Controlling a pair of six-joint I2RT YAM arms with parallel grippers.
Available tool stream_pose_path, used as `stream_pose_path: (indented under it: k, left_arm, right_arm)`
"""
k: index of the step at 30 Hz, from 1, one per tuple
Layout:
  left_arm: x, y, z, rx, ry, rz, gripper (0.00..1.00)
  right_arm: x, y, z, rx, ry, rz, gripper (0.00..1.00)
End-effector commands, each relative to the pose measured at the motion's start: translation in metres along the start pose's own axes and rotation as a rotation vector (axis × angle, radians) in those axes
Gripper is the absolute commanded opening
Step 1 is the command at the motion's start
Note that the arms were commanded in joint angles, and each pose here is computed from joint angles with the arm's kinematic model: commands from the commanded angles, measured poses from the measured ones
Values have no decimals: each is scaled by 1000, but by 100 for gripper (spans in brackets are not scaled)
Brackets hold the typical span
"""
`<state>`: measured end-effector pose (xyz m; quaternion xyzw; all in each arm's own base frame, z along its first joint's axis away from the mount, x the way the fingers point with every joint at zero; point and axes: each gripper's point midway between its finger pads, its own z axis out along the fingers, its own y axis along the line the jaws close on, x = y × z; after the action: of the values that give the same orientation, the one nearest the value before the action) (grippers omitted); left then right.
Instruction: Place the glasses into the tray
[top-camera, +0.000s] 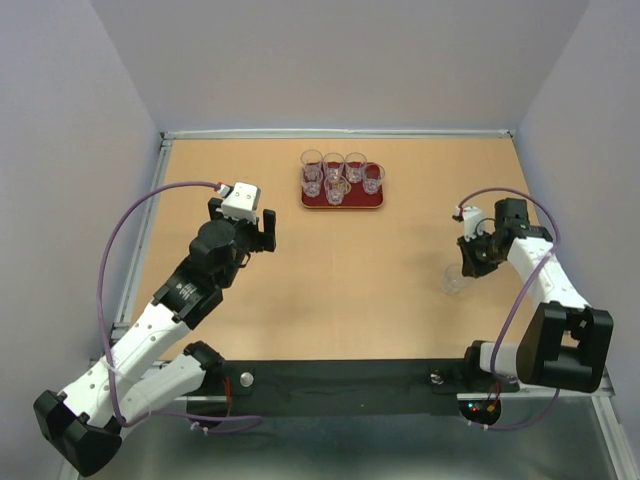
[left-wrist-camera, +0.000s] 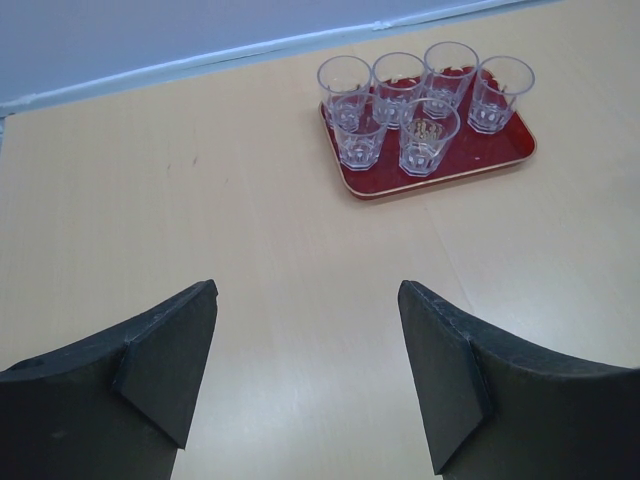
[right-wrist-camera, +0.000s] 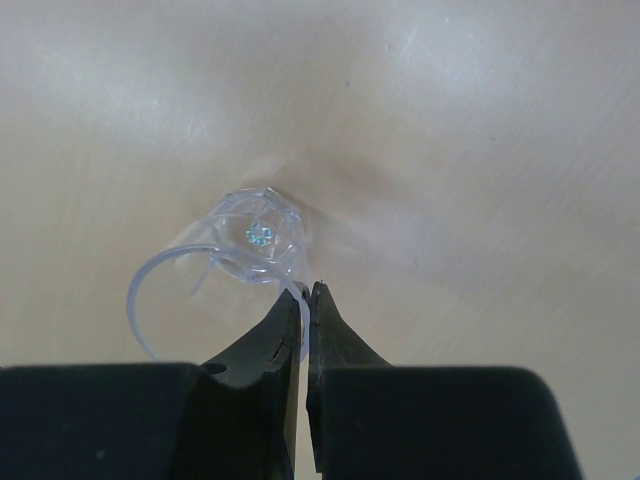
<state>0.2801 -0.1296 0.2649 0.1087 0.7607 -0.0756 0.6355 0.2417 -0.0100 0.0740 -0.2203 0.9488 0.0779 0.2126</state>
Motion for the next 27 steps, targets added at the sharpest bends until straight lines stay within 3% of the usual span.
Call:
stream_pose_path:
  k: [1, 8, 13, 17, 27]
  left_arm:
    - [-11, 4, -1, -15, -48, -13, 85]
    - [-7, 10, 0, -49, -41, -3, 85]
    - [-11, 16, 0, -80, -61, -6, 85]
    - [-9, 20, 0, -104, -60, -1, 85]
    - [-7, 24, 1, -124, -54, 6, 85]
  right_arm:
    - [-66, 1, -20, -50, -222, -40, 1]
    - [-155, 9, -19, -61, -340, -115, 0]
    - [-215, 39, 18, -26, -318, -181, 0]
    - [-275, 55, 28, -1, -386, -212, 0]
    - [-328, 78, 78, 28, -388, -212, 1]
